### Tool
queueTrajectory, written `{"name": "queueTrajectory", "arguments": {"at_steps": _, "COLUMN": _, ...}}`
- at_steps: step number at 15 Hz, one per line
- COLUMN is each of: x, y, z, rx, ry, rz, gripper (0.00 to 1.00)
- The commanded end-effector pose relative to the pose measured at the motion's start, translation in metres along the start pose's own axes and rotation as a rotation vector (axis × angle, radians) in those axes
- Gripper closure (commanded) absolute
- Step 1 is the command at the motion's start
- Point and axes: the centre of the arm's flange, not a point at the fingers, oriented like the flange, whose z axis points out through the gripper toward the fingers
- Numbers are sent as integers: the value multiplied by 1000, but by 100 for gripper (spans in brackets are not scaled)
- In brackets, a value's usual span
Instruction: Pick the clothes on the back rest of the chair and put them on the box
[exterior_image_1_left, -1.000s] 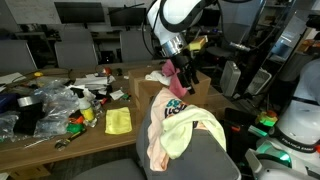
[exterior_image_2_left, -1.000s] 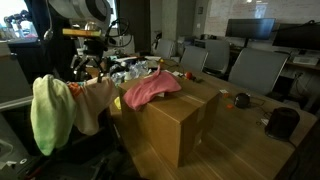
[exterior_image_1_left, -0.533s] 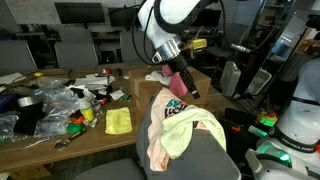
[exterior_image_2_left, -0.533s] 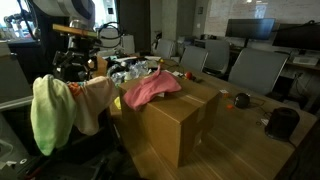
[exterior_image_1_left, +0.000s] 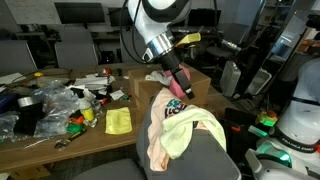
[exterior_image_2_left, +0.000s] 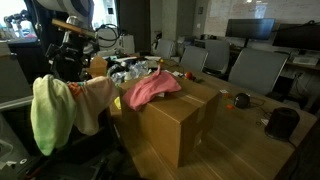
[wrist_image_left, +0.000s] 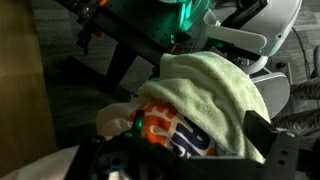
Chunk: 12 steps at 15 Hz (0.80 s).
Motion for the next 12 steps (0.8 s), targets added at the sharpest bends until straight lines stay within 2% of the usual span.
{"name": "queueTrajectory", "arguments": {"at_steps": 1, "x": 21, "y": -1, "z": -5, "rx": 47, "ry": -3, "rz": -19, "gripper": 0}}
{"name": "queueTrajectory", "arguments": {"at_steps": 7, "x": 41, "y": 2, "z": 1, "rx": 71, "ry": 1, "rz": 20, "gripper": 0}}
{"name": "queueTrajectory", "arguments": {"at_steps": 12, "x": 52, "y": 3, "z": 5, "rx": 28, "ry": 32, "rz": 123, "gripper": 0}}
